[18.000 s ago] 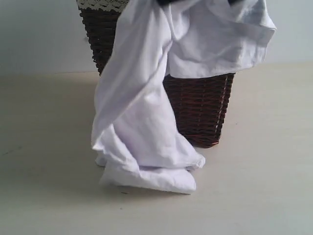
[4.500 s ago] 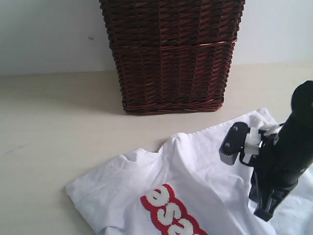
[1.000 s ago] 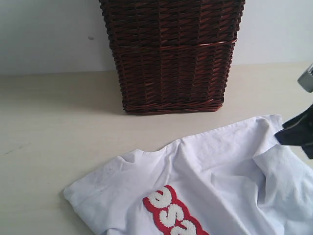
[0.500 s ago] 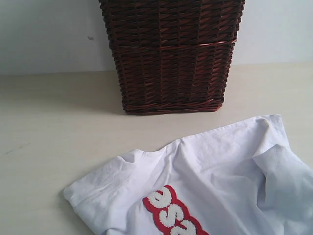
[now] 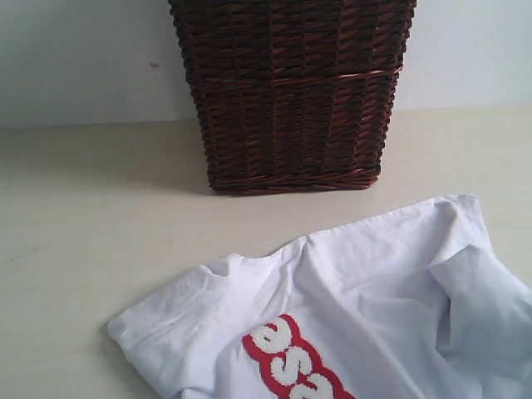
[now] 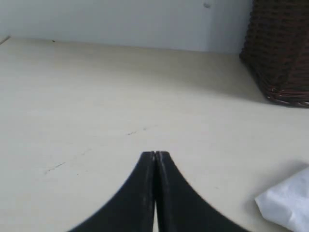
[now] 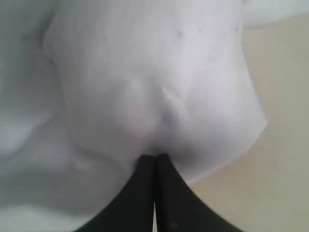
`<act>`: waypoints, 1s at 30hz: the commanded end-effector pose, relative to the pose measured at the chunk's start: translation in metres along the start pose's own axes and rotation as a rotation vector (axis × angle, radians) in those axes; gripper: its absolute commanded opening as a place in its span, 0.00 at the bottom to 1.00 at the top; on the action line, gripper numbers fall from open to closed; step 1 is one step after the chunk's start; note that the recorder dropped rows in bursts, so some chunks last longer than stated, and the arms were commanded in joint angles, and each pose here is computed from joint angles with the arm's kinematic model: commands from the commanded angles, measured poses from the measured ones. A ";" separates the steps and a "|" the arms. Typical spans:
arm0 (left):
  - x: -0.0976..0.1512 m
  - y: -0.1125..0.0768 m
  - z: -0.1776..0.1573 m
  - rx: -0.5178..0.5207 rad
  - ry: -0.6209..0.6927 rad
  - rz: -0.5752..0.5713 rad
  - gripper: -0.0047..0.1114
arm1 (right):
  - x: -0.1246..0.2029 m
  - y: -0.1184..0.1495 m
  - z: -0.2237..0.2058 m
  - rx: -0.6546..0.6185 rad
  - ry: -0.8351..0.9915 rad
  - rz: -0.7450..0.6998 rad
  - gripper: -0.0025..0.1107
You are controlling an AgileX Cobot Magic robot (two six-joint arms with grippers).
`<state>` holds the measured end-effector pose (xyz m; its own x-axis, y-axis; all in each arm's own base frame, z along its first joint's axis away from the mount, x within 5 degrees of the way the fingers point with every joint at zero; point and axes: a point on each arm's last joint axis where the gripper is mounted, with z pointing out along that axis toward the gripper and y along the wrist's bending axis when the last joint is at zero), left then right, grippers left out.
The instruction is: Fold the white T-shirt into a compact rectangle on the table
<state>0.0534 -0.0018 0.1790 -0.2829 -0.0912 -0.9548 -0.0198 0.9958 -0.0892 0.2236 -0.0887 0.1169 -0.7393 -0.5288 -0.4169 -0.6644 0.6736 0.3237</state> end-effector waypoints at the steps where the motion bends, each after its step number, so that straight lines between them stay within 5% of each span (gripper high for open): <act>1: -0.002 0.000 -0.001 0.000 -0.019 -0.006 0.04 | -0.017 0.001 -0.002 -0.010 -0.206 0.017 0.02; 11: -0.002 0.000 -0.001 0.000 -0.019 -0.006 0.04 | -0.024 -0.018 -0.005 0.178 -0.293 0.135 0.03; 14: -0.002 0.000 -0.001 0.000 -0.019 -0.006 0.04 | -0.017 -0.014 -0.003 0.149 -0.207 0.053 0.19; 15: -0.002 0.000 -0.001 0.000 -0.019 -0.006 0.04 | -0.014 -0.011 -0.002 0.121 -0.167 -0.005 0.29; 16: -0.002 0.000 -0.001 0.000 -0.019 -0.006 0.04 | -0.008 -0.006 -0.001 0.068 -0.100 -0.095 0.49; 17: -0.002 0.000 -0.001 0.000 -0.019 -0.006 0.04 | -0.006 -0.004 0.000 0.042 -0.078 -0.122 0.55; 21: -0.002 0.000 -0.001 0.000 -0.019 -0.006 0.04 | -0.007 -0.003 0.000 0.040 -0.083 -0.262 0.51; 26: -0.002 0.000 -0.001 0.000 -0.019 -0.006 0.04 | -0.023 -0.027 -0.009 0.127 -0.155 -0.232 0.51; 30: -0.002 0.000 -0.001 0.000 -0.019 -0.006 0.04 | -0.022 -0.035 0.002 0.104 -0.208 -0.150 0.63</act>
<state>0.0534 -0.0018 0.1790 -0.2829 -0.0912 -0.9548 -0.0198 0.9958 -0.0892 0.2590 -0.0988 0.1137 -0.5794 -0.5599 -0.5923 -0.7632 0.6278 0.1532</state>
